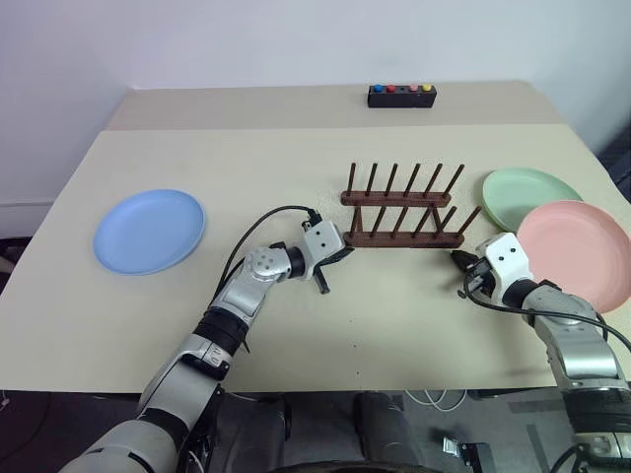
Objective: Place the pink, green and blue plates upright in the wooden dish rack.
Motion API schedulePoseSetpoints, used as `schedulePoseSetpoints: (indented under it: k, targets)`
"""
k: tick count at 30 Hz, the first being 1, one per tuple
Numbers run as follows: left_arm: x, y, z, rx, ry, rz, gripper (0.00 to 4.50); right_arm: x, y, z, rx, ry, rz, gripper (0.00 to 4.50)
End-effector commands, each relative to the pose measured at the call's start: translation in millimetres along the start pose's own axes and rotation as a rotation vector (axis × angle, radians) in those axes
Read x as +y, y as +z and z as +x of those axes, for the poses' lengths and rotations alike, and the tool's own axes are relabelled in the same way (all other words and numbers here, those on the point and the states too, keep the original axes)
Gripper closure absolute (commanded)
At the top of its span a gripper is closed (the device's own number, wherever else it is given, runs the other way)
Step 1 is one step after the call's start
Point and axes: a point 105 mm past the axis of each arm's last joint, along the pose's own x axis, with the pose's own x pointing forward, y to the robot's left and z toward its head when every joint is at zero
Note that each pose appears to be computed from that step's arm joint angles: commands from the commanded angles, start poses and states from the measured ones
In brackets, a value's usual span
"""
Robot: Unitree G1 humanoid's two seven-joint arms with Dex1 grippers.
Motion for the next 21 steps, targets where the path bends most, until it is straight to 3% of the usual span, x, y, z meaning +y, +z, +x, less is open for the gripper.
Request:
schedulePoseSetpoints:
  k: [1, 5, 7, 8, 15, 16, 21]
  targets:
    - [-8, -6, -6, 0.01, -0.041, -0.017, 4.47, -6, 26, -15, -0.063, -0.01, -0.054, 4.5]
    - [-23, 7, -17, -0.055, -0.122, -0.052, 4.47, 0, 43, -39, -0.091, 0.046, -0.04, 4.5]
    - [-29, 11, -28, -0.07, -0.157, -0.053, 4.5, 1, 52, -54, -0.093, 0.059, -0.027, 3.99]
    - [-31, 12, -33, -0.072, -0.171, -0.06, 4.5, -3, 54, -61, -0.078, 0.039, -0.027, 3.68]
    - [-45, 18, -53, -0.072, -0.281, -0.08, 4.5, -25, 38, -89, 0.073, -0.091, -0.004, 0.29]
    - [-48, 21, -54, -0.081, -0.309, -0.072, 4.5, -26, 32, -90, 0.101, -0.11, 0.009, 0.05]
    - [-54, 32, -47, -0.102, -0.351, -0.046, 4.5, -32, 6, -87, 0.2, -0.19, 0.042, 0.05]
